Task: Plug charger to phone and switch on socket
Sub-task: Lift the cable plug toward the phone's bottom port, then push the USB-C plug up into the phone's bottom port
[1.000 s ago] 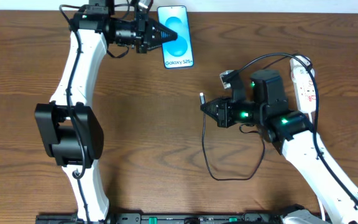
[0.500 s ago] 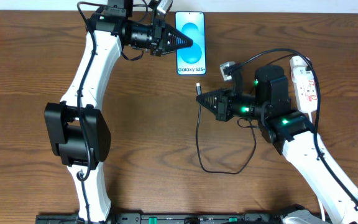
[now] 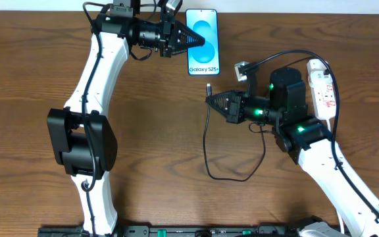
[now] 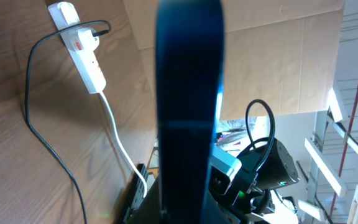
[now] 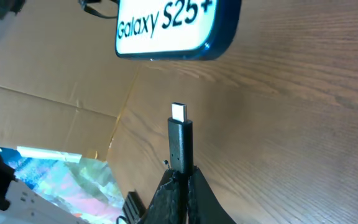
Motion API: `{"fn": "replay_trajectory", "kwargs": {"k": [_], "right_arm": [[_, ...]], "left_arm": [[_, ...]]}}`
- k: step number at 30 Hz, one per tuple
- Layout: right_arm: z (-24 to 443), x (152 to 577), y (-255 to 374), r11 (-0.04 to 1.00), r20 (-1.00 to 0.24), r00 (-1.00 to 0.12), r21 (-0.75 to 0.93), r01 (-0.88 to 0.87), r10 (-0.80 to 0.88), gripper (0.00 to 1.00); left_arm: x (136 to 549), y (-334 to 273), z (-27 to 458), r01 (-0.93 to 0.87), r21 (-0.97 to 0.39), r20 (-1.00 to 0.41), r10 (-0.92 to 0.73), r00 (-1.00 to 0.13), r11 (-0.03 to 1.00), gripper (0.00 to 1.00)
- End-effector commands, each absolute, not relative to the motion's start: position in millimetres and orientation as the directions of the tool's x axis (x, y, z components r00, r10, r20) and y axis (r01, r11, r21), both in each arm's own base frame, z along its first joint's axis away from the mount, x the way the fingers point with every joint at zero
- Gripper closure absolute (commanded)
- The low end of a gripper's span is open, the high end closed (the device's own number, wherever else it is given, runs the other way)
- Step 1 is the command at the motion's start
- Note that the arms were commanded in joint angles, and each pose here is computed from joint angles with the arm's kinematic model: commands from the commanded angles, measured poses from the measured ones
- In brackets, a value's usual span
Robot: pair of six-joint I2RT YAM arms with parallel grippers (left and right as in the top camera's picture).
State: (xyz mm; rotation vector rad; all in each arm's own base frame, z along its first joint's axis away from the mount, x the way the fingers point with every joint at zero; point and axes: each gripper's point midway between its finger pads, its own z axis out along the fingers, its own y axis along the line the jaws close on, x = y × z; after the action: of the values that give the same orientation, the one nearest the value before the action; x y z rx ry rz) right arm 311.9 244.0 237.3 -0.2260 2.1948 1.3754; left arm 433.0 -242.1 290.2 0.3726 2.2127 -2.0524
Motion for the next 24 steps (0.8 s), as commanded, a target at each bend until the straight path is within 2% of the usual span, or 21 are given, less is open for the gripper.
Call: {"fn": "replay_trajectory", "kwargs": {"k": [1,9,24], "right_arm": [[249.8,309.9,247.6,0.438,-0.507,-0.848,0.805,-0.401,0.155,0.99],[259.5,309.4,255.8,0.41,-0.521,-0.837,0.808,-0.423,0.164,0.99],[257.9,315.1,253.5,0.431,-0.517,-0.834,0.808,-0.402,0.192,0.99]], "left_arm": [[423.0,-239.3,318.5,0.285,-0.959,-0.282,0.125,-0.951,0.007,0.93],[423.0,-239.3,318.5,0.288,-0.958,-0.285,0.125,-0.95,0.006,0.93],[417.3,-248.9,318.5,0.3,-0.954,-0.297,0.146,-0.944,-0.002,0.93]]}}
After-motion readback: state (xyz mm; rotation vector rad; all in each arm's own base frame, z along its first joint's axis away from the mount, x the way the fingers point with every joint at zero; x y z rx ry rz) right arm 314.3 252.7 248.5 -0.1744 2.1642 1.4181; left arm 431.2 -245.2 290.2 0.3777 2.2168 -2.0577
